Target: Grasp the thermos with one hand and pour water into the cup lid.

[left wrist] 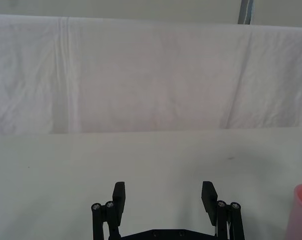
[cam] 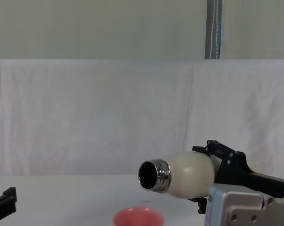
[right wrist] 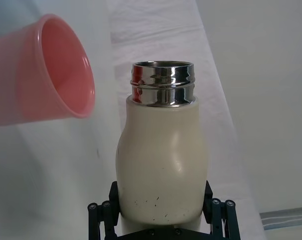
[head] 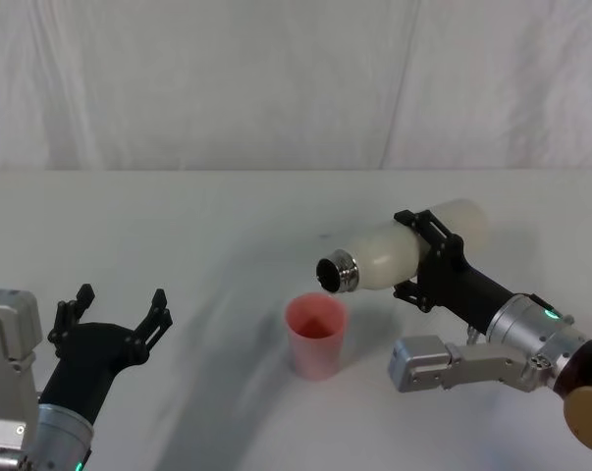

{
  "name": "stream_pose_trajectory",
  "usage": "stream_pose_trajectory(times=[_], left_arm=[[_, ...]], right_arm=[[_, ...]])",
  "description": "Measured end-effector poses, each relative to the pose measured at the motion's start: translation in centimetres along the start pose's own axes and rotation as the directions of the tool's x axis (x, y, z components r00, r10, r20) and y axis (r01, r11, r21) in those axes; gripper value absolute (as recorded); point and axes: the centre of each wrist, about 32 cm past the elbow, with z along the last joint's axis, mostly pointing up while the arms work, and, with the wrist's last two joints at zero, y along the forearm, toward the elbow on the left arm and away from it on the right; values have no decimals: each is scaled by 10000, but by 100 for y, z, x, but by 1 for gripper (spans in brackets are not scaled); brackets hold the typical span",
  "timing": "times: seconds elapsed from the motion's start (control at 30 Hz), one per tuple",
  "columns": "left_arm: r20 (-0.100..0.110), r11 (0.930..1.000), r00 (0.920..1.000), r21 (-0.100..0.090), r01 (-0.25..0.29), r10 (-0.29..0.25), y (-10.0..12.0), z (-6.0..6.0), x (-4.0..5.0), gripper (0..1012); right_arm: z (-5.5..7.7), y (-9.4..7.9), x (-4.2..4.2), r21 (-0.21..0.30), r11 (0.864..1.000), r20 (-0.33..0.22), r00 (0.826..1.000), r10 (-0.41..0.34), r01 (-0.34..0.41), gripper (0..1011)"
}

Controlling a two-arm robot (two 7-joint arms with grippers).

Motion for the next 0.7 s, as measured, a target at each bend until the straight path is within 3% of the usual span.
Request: stream_pose_trajectory(times=[0.7], left_arm=[[-1, 10000, 10000, -1, 0, 0, 0, 0, 0, 1001]], right_arm=[[-70, 37, 48, -41, 10000, 718, 9974, -84, 87, 950]])
